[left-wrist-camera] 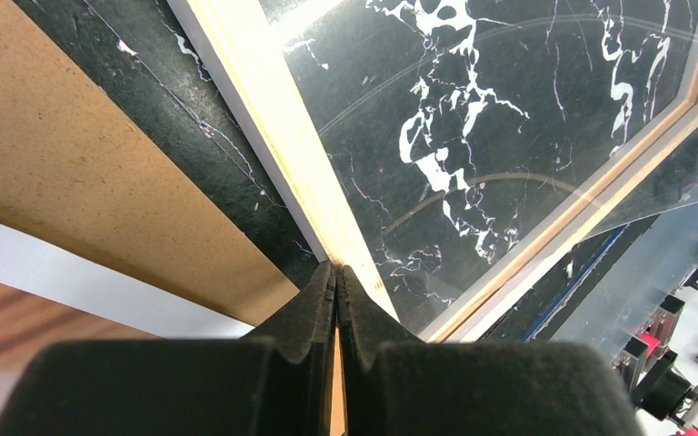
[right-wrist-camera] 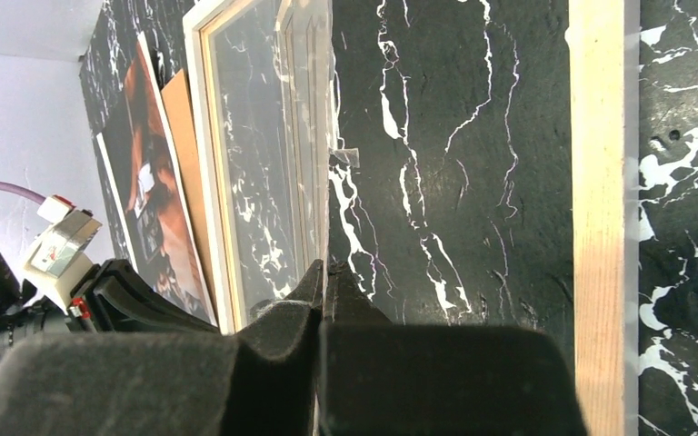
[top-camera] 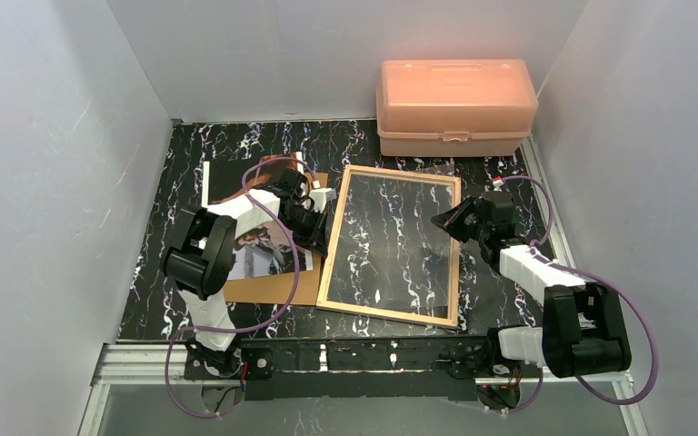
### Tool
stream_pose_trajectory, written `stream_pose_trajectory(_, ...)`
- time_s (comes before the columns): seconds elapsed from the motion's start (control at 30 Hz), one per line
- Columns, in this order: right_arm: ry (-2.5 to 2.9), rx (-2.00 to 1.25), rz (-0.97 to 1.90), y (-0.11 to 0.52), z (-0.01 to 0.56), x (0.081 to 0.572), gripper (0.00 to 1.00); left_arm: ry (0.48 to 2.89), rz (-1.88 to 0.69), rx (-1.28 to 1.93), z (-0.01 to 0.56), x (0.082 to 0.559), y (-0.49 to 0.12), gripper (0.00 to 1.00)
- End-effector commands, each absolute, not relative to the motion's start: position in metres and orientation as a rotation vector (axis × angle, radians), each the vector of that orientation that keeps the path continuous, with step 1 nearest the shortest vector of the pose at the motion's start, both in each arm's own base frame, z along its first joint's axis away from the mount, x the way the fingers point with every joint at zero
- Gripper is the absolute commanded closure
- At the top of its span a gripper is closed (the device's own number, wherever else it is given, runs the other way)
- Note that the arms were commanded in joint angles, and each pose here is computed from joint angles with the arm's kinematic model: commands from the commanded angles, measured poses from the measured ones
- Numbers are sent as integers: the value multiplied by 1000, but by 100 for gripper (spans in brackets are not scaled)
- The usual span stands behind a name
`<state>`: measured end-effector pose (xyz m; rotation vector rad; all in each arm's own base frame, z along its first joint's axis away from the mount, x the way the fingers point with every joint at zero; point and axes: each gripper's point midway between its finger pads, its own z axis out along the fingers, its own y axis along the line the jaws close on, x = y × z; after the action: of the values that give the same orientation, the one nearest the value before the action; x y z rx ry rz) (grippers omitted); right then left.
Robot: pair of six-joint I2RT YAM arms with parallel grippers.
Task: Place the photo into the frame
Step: Place the photo frame item in the photo frame.
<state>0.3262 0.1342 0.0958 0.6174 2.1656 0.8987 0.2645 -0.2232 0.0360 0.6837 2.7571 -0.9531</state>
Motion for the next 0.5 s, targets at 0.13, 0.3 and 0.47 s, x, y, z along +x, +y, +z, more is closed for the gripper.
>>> stream_pose_trajectory(0.13, 2285, 507, 827, 140, 86, 318, 72, 2746, -1002, 706, 40, 265, -231, 100)
stream_pose_trajectory(0.3, 2353, 437, 707, 140, 82, 319, 52, 2746, -1002, 706, 40, 264, -230, 100)
stream_pose_trajectory(0.47, 2438, 337, 531, 146, 81, 317, 35, 2746, -1005, 706, 41, 263, -230, 100)
